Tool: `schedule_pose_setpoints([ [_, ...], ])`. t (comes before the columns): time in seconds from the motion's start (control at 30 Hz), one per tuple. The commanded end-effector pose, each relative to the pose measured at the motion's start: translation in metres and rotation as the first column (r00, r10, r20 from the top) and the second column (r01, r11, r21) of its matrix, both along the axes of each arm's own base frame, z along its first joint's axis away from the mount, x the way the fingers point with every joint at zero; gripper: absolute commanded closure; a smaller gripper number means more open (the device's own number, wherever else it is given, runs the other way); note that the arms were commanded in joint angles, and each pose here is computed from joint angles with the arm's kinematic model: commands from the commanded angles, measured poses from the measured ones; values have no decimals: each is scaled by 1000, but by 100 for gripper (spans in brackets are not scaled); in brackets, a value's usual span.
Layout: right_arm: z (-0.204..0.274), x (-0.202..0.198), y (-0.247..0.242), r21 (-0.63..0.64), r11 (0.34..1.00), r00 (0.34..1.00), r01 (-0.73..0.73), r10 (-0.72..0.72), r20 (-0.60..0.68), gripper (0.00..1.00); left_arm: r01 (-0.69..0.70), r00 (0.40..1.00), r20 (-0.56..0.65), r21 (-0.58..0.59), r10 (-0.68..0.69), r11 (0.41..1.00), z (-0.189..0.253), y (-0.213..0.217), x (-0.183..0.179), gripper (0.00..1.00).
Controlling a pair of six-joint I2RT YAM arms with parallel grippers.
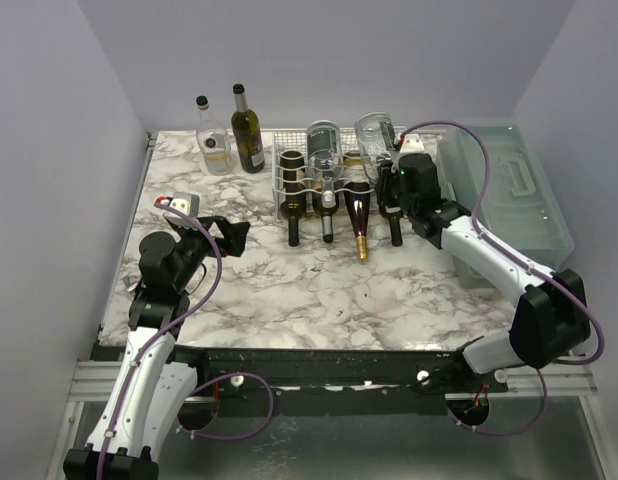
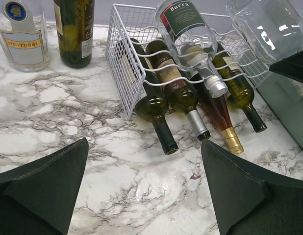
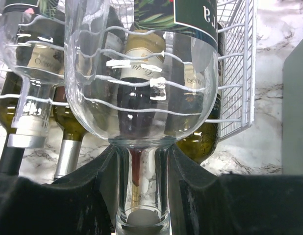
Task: Take the wine bottle off the wine rack
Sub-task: Pick up the wine bottle from the wine rack, then place the wine bottle at the center of the board.
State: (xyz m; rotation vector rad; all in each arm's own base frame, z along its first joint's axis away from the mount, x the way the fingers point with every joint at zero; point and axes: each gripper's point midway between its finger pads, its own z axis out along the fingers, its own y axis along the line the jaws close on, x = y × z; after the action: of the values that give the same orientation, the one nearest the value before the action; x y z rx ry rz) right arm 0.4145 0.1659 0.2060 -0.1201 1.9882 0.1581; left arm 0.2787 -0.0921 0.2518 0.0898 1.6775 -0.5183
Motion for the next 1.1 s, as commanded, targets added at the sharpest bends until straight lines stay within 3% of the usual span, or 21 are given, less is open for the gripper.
schedule_pose_setpoints([
  [0.0,103,4,1,86,995,957,-49,22,289,100,26,999,32,-5,-26,1000,15,-4,-2,1],
  [0.5,123,-44,8,-103,953,917,-286,303,260,100,12,999,37,11,-13,1000,15,-1,-1,1],
  [0.83,119,-86,22,-218,833,815,-509,548,187,100,16,999,40,10,-17,1000,16,-1,-2,1],
  [1.07,110,-120,35,-290,670,669,-683,733,119,100,11,999,45,13,-12,1000,18,0,-3,1],
])
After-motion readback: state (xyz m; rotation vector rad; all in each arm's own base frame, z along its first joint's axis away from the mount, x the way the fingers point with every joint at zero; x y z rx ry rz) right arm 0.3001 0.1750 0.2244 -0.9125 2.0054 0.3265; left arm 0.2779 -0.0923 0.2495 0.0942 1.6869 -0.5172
